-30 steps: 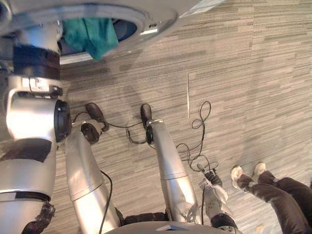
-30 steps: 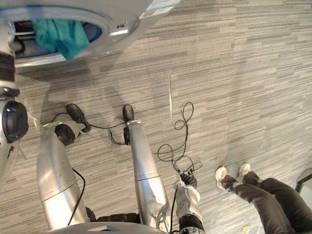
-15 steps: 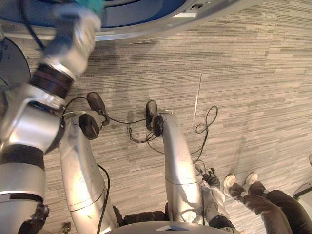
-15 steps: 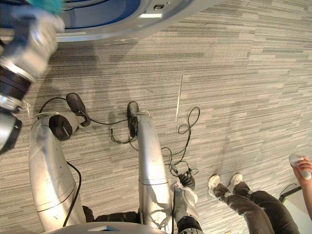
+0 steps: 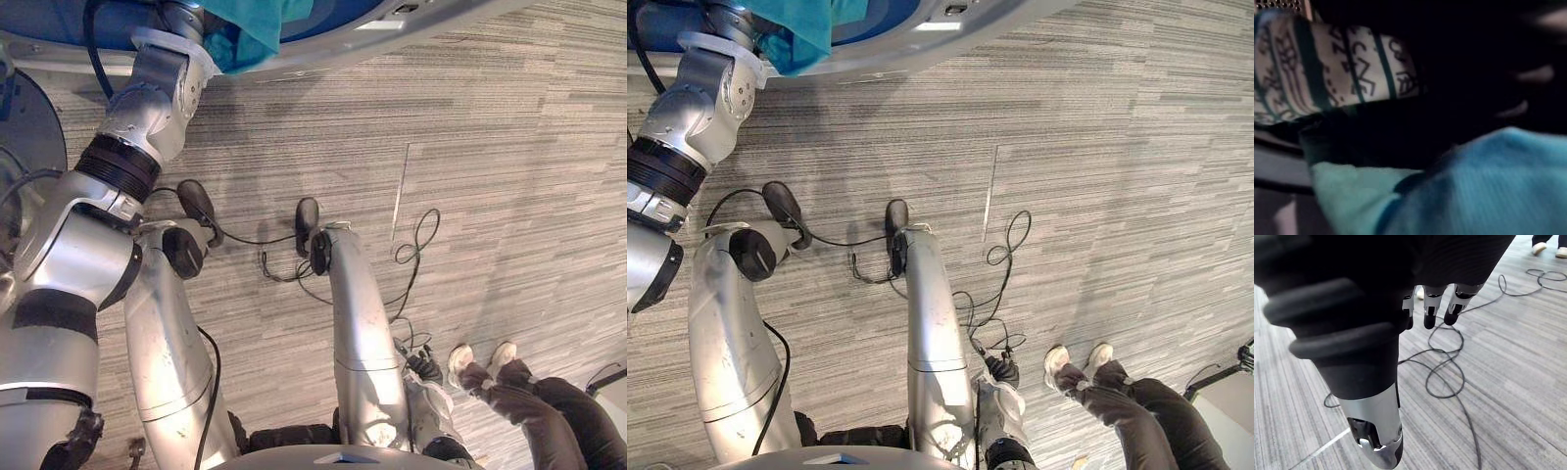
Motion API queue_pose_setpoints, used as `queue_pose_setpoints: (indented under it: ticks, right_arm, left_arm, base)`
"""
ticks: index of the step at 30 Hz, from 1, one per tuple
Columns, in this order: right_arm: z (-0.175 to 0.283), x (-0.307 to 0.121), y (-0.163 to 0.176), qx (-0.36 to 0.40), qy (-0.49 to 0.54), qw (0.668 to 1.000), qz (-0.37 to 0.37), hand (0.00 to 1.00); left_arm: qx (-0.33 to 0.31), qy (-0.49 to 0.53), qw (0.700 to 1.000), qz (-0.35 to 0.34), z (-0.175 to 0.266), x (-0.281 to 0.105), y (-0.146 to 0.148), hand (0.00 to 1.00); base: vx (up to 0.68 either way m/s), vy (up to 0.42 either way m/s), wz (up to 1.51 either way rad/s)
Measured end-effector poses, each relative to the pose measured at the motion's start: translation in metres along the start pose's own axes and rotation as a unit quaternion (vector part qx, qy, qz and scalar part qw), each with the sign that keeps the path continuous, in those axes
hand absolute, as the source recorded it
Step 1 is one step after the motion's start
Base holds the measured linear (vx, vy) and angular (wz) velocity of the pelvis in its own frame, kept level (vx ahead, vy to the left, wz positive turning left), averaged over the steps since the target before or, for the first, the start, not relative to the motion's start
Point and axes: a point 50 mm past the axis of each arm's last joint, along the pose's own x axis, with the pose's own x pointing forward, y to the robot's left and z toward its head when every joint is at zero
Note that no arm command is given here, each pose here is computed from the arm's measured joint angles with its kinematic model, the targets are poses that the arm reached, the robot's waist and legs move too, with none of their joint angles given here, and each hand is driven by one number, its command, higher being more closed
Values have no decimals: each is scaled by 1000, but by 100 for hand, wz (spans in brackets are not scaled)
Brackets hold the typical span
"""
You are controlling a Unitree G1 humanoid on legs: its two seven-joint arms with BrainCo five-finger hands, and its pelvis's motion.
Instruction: Pick up the laundry basket with both hands and put the clothes into the washing machine.
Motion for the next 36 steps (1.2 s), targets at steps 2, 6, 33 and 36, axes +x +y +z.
queue_pose_setpoints:
  ticks: [2,6,33,36]
  right_arm:
    - [0,0,0,0,-1,1000,1,0]
    - [3,1,1,10,-6,1000,3,0]
    - [10,-1,9,-3,-20,999,31,0]
    - [15,-2,13,2,-32,999,38,0]
  left_arm:
    - [-1,-2,1000,-6,0,4,4,100]
    - [-169,82,982,25,-22,9,21,100]
    - [5,-52,998,-42,15,0,-4,0]
    - [-17,-44,997,-62,20,0,-8,0]
  base:
    - [0,0,0]
    - [-8,-14,-6]
    - [-2,2,2]
    - [8,-8,7]
